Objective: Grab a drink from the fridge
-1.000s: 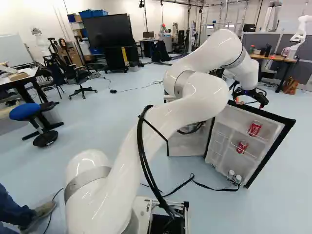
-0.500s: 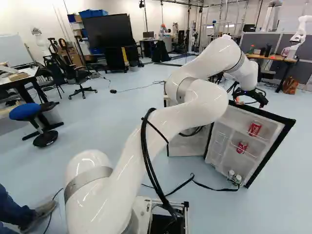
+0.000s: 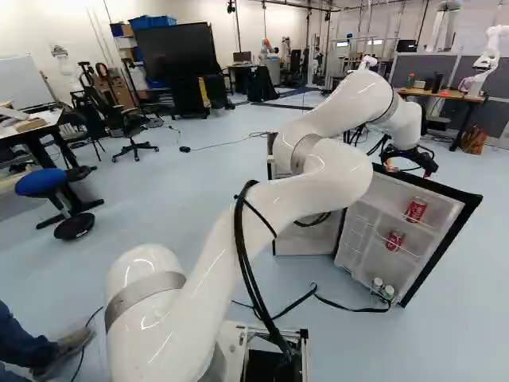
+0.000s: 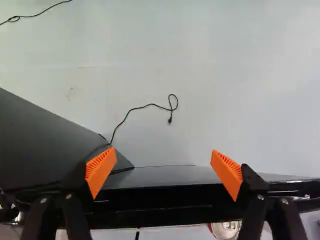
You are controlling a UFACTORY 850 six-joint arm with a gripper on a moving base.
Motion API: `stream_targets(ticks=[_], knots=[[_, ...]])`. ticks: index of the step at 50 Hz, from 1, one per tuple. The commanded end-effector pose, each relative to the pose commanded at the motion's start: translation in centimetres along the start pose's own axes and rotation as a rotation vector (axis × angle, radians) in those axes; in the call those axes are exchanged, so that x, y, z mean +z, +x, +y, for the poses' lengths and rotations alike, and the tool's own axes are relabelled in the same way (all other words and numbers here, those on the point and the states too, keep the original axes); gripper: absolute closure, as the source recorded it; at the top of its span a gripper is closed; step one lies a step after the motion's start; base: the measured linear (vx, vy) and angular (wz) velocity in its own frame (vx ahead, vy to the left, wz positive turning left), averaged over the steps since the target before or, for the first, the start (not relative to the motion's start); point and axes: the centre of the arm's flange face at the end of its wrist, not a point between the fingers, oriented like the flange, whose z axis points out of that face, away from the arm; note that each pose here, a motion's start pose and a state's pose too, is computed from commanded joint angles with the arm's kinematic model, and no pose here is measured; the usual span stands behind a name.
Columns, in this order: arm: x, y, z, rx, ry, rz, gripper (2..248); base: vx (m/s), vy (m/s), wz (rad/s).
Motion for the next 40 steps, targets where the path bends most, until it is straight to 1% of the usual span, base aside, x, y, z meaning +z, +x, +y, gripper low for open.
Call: stream_targets(ticks=[11,28,40], knots=[[0.1,-0.2,0.0,0.000,0.000,-0.021,3,0.000,0.000,0.000],[0.1,-1.0,0.0,0.000,0.000,-0.108,3,0.000,0.000,0.000],[0.1,-1.1,0.0,0.000,0.000,-0.119,3,0.000,0.000,0.000]])
